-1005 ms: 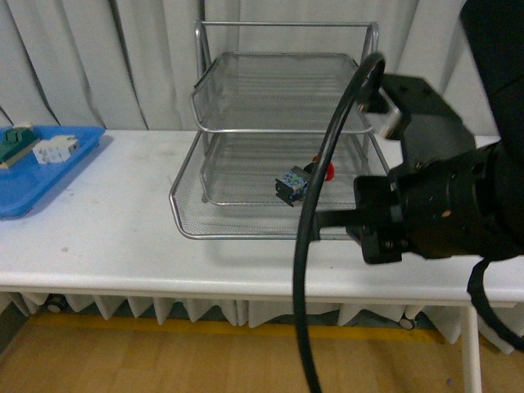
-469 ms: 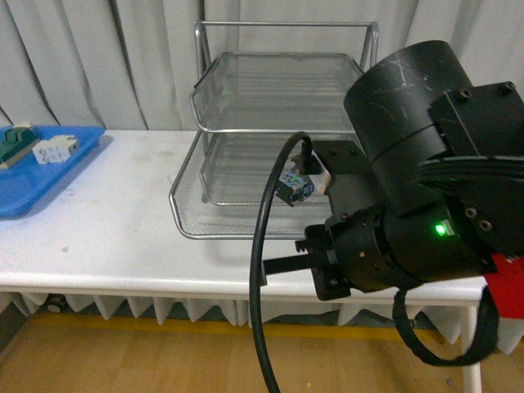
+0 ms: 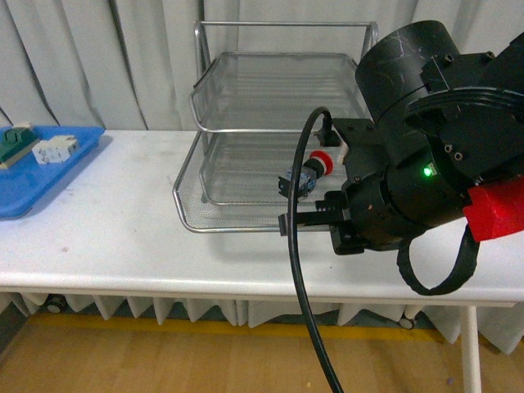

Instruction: Place button on rack with both arms

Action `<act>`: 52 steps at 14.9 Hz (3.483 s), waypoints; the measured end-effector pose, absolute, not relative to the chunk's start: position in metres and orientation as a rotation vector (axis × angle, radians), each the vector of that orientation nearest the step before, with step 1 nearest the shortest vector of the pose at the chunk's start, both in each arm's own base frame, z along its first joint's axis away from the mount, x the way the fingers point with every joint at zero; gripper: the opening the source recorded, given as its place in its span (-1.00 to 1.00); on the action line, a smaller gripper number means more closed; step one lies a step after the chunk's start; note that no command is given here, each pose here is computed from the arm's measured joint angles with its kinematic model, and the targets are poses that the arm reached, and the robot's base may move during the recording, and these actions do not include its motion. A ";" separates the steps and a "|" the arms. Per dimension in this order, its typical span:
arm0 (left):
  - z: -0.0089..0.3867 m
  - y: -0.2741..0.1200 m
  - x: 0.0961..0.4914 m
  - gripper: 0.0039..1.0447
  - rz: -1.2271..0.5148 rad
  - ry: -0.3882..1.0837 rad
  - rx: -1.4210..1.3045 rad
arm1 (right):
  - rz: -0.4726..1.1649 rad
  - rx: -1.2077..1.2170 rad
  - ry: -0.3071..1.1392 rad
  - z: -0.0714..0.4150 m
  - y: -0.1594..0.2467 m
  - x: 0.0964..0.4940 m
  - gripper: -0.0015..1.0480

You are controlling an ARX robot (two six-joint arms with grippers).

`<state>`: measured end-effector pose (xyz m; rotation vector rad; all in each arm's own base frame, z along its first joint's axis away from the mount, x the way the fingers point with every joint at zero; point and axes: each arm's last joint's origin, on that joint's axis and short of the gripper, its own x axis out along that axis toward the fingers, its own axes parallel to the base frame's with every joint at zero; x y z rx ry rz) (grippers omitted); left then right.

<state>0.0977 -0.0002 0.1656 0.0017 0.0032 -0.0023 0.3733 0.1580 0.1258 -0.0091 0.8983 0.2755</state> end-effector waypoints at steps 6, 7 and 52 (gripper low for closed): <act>0.166 0.000 0.098 0.88 -0.003 0.004 0.002 | 0.242 -0.017 0.922 0.120 0.143 0.393 -0.96; 0.166 0.000 0.098 0.88 -0.002 0.003 0.001 | 0.234 -0.016 0.930 0.118 0.141 0.396 -0.96; 0.166 0.000 0.098 0.88 -0.002 0.003 0.001 | -0.001 0.007 -0.010 0.202 0.000 0.121 -0.96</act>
